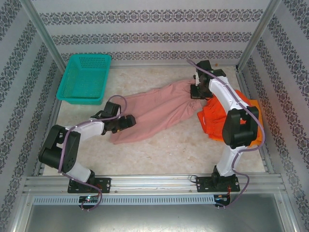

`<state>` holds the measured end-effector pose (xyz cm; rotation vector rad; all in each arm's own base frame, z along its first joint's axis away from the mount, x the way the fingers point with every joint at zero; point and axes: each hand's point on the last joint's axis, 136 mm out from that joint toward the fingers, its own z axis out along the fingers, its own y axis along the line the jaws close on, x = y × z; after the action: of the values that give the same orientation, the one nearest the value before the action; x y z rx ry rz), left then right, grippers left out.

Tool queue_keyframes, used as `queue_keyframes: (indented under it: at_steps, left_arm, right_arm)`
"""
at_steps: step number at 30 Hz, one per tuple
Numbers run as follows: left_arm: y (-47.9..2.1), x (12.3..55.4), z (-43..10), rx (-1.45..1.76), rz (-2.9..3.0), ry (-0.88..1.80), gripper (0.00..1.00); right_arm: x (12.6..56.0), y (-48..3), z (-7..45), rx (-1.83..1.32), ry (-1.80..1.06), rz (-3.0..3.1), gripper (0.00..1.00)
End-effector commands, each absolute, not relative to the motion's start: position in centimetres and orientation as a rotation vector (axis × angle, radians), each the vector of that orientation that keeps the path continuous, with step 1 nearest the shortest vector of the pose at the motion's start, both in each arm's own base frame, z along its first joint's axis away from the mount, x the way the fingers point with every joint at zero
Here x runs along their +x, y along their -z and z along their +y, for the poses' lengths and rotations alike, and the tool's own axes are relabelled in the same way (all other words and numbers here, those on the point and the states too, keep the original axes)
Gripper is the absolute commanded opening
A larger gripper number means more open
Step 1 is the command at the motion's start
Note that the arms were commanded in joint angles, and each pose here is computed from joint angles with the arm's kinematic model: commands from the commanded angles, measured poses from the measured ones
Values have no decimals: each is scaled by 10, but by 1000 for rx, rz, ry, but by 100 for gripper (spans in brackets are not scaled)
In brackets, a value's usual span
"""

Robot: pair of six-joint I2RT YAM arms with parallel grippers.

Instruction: Fold and stack the shorts

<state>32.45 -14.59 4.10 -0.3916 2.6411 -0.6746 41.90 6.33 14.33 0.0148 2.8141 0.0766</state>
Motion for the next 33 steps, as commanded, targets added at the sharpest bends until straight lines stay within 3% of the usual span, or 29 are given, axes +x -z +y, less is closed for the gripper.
queue_keyframes:
  at_steps: [1,6,11,18,22,25,26,27,29,33]
  left_arm:
    - [-65,319,-143,-425,2601,714,85]
    - [-104,322,-139,-402,2491,724,88]
    - [-106,318,-137,-410,2476,730,88]
    - [-93,311,-136,-447,2484,741,88]
    - [-87,308,-134,-468,2482,740,88]
    - [-84,307,-133,-480,2483,736,88]
    - [-83,306,-133,-484,2483,738,88]
    - [-83,306,-133,-484,2480,743,88]
    - [-84,306,-133,-481,2467,752,89]
    - [-96,308,-132,-492,2404,779,90]
  right_arm:
    - [406,-180,17,-77,277,2774,0]
    - [400,-214,-8,-149,543,2722,0]
    - [401,-246,-6,-232,731,2688,0]
    - [405,-262,54,-350,852,2695,0]
    - [405,-245,122,-349,708,2727,0]
    - [398,-211,192,-415,512,2778,9]
    - [393,-195,221,-464,392,2812,19]
    - [386,-182,249,-499,272,2846,36]
    - [370,-171,296,-576,-7,2904,54]
    - [357,-205,343,-553,-509,2874,71]
